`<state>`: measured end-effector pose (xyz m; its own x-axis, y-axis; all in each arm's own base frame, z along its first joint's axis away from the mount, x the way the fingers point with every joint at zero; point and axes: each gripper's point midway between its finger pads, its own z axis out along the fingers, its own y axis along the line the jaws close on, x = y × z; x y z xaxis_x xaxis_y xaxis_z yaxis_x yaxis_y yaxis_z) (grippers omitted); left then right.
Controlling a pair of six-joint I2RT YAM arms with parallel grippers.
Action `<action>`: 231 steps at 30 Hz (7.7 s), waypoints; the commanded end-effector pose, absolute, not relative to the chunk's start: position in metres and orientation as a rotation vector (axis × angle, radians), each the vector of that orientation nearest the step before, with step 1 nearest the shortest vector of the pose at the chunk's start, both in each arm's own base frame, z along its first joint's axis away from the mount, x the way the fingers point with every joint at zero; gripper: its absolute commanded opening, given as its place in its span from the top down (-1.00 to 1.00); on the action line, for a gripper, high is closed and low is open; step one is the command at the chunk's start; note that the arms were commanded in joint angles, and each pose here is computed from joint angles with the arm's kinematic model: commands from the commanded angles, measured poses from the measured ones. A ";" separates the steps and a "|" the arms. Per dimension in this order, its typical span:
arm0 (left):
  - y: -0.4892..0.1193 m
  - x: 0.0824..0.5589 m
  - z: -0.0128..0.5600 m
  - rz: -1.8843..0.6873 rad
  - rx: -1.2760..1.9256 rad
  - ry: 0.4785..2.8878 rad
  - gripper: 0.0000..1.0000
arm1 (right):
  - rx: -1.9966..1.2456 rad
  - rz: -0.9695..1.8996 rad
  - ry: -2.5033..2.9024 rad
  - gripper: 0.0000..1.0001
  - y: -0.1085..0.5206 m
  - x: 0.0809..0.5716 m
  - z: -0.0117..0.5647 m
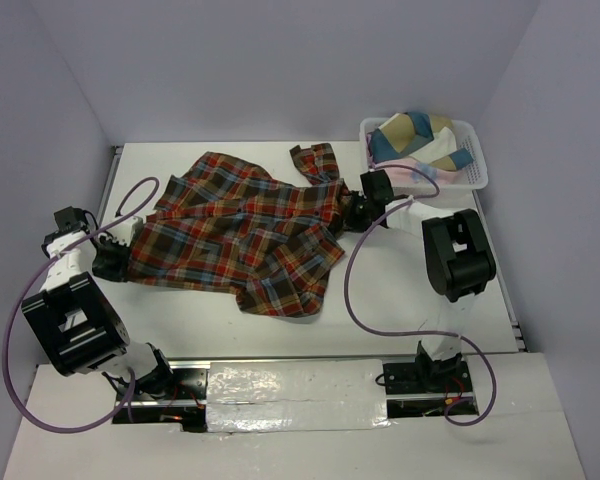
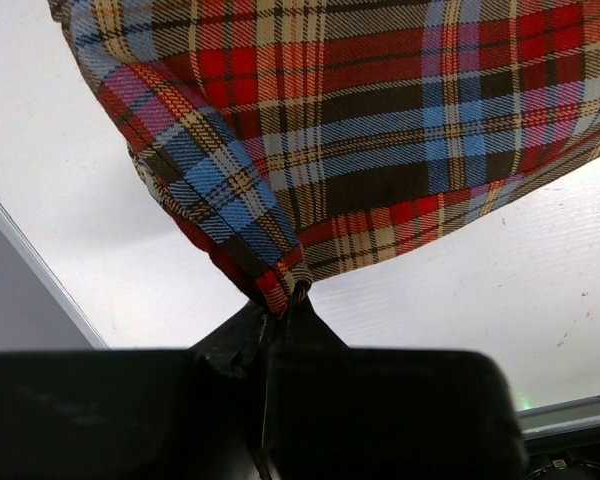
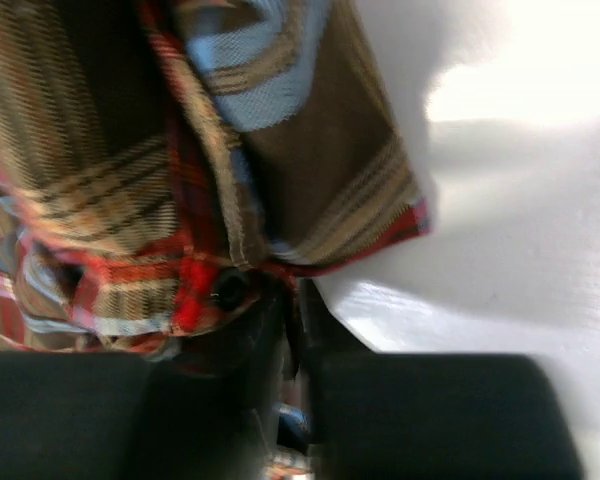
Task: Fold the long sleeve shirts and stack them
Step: Flatten the shirt out
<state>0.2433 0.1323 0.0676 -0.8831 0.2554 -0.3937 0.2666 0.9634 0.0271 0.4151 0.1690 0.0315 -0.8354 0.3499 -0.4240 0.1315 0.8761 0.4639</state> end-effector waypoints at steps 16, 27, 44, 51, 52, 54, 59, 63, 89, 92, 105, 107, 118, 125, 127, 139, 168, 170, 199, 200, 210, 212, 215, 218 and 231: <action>0.110 0.264 0.080 -0.208 0.332 2.595 0.94 | -0.225 -0.233 2.238 1.00 0.164 0.391 0.181; 0.109 0.262 0.076 -0.211 0.340 2.604 0.94 | -0.767 -0.044 2.295 0.59 0.326 0.375 0.133; 0.110 0.263 0.068 -0.223 0.317 2.618 0.89 | -0.451 0.846 2.038 -0.25 0.277 0.361 0.229; 0.112 0.265 0.066 -0.221 0.318 2.621 0.88 | -0.134 0.676 2.359 0.30 0.181 0.354 0.121; 0.112 0.265 0.067 -0.219 0.319 2.620 0.88 | -0.140 0.652 2.392 0.17 0.177 0.352 0.110; 0.112 0.265 0.067 -0.215 0.324 2.621 0.88 | -0.184 0.611 2.446 -0.13 0.172 0.347 0.086; 0.112 0.264 0.068 -0.213 0.324 2.622 0.87 | -0.331 0.514 2.503 -0.39 0.170 0.346 0.056; 0.112 0.263 0.069 -0.211 0.322 2.622 0.87 | -0.498 0.412 2.470 -0.52 0.178 0.349 0.047; 0.113 0.261 0.072 -0.191 0.317 2.629 1.00 | 0.056 0.413 2.546 1.00 0.133 0.297 0.111; 0.111 0.254 0.067 -0.201 0.326 2.650 1.00 | 0.131 0.505 2.642 1.00 0.136 0.257 0.099; 0.078 0.185 0.057 -0.417 0.741 2.798 -0.29 | 0.343 0.558 2.706 -0.99 0.116 0.218 0.077; 0.073 0.188 0.076 -0.461 0.777 2.768 -0.45 | 0.413 0.561 2.578 -1.00 0.105 0.239 0.102; 0.068 0.407 0.130 -0.213 0.444 2.493 -0.83 | 0.318 0.469 2.353 0.48 0.098 0.332 0.146; 0.076 0.471 0.049 -0.042 0.276 2.667 -0.84 | 0.303 0.504 2.376 -0.23 0.112 0.373 0.129; 0.080 0.467 0.023 -0.037 0.255 2.736 -0.81 | 0.289 0.503 2.412 -0.28 0.117 0.375 0.120; 0.096 0.317 -0.019 -0.093 0.256 2.937 1.00 | -0.007 0.464 2.602 0.37 0.180 0.396 0.063; 0.113 0.505 0.086 -0.109 -0.006 2.576 -0.72 | 0.096 0.298 2.434 -0.41 0.181 0.502 0.168; 0.109 0.516 0.076 -0.091 0.018 2.571 -0.74 | 0.164 0.234 2.479 -0.43 0.178 0.520 0.130; 0.073 0.555 0.075 -0.369 0.033 2.421 1.00 | 0.262 0.644 2.234 1.00 0.229 0.608 0.150; 0.086 0.558 0.088 -0.341 0.025 2.363 1.00 | 0.253 0.627 2.179 1.00 0.222 0.612 0.173; 0.117 0.538 0.228 -0.128 0.123 2.076 1.00 | 0.194 0.477 1.735 1.00 0.163 0.572 0.360; 0.117 0.532 0.236 -0.101 0.126 2.062 1.00 | 0.182 0.449 1.710 1.00 0.156 0.557 0.371; 0.120 0.528 0.244 -0.075 0.114 2.048 1.00 | 0.178 0.414 1.674 1.00 0.149 0.537 0.386; 0.119 0.527 0.246 -0.077 0.117 2.046 1.00 | 0.136 0.373 1.631 1.00 0.151 0.518 0.402; 0.128 0.534 0.230 -0.019 0.039 2.064 1.00 | -0.012 0.387 1.570 1.00 0.187 0.538 0.422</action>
